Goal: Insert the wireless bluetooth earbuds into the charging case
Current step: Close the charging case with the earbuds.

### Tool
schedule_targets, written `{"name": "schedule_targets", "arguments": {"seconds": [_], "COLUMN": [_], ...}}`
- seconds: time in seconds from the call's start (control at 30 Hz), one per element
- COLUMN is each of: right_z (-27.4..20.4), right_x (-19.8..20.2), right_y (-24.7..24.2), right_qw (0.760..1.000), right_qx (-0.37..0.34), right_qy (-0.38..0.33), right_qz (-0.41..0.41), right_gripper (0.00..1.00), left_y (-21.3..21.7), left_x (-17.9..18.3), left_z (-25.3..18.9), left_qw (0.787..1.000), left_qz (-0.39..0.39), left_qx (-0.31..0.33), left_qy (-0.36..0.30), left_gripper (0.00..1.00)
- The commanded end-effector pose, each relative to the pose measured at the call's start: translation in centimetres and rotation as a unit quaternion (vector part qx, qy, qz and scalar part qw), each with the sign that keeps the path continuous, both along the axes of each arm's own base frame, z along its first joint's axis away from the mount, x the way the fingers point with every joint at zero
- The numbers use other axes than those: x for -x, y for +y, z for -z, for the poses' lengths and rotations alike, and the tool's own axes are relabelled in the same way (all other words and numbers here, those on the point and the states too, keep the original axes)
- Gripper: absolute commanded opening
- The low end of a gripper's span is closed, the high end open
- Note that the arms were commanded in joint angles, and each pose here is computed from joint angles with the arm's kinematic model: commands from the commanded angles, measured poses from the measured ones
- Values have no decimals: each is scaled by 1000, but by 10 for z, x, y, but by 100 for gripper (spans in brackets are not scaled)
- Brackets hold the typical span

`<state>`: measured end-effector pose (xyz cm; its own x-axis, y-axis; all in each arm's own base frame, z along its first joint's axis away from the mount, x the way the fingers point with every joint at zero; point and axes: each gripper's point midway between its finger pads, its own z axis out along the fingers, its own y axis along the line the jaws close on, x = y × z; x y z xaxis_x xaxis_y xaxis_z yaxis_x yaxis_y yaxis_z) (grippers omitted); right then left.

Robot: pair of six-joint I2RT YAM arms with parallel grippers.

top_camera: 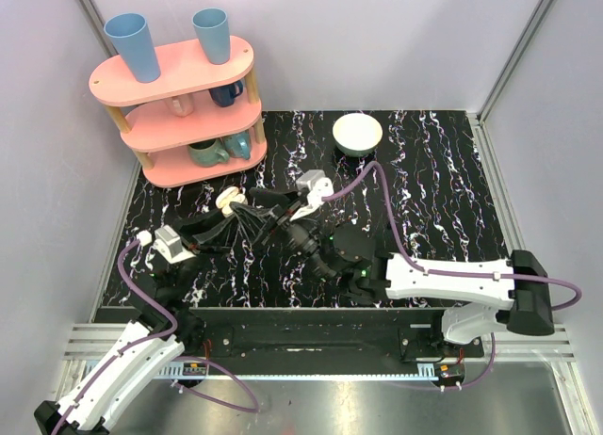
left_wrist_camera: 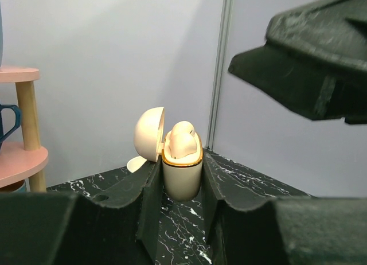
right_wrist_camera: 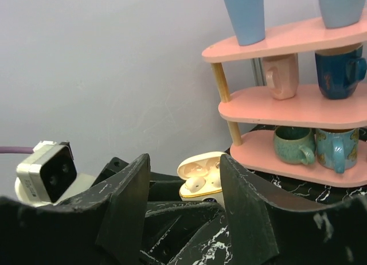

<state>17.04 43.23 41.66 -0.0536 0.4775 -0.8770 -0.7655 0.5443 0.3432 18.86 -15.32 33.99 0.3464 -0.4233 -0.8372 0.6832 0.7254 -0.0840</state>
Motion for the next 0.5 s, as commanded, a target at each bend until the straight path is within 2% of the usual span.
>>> {"name": "schedule_targets", "arguments": {"seconds": [0.0, 0.1, 0.2, 0.27, 0.3, 0.33, 0.37, 0.43, 0.47], "right_z": [-39, -22, -3, 17, 17, 37, 35, 63, 62], "right_x": [-6, -26, -38, -48, -50, -53, -65, -72, -80], "right_y": [-42, -65, -83, -93, -100, -105, -117, -130, -144], "right_qw": [998, 992, 985, 981, 981, 979, 977, 970, 967], "right_qx": [-43, -21, 10, 34, 10, 34, -1, 17, -5], "right_qy": [-10, 30, 56, 76, 99, 118, 150, 190, 208], "right_qz": [45, 122, 163, 173, 165, 162, 151, 149, 149], "right_gripper": [59, 62, 68, 71, 71, 72, 72, 74, 77], "left_y": [-2, -9, -17, -23, -26, -28, -30, -32, -31], "left_x": [13, 15, 16, 15, 15, 16, 16, 15, 15], "left_z": [-25, -22, -20, -21, -19, -19, -19, -18, -19], "left_qw": [999, 999, 998, 997, 996, 996, 995, 995, 995], "left_qz": [22, 40, 56, 65, 73, 77, 82, 85, 84], "left_qx": [8, -7, -24, -36, -45, -48, -53, -54, -51], "left_qy": [-31, -33, -33, -32, -28, -27, -26, -22, -26], "left_gripper": [0, 0, 0, 0, 0, 0, 0, 0, 0]}}
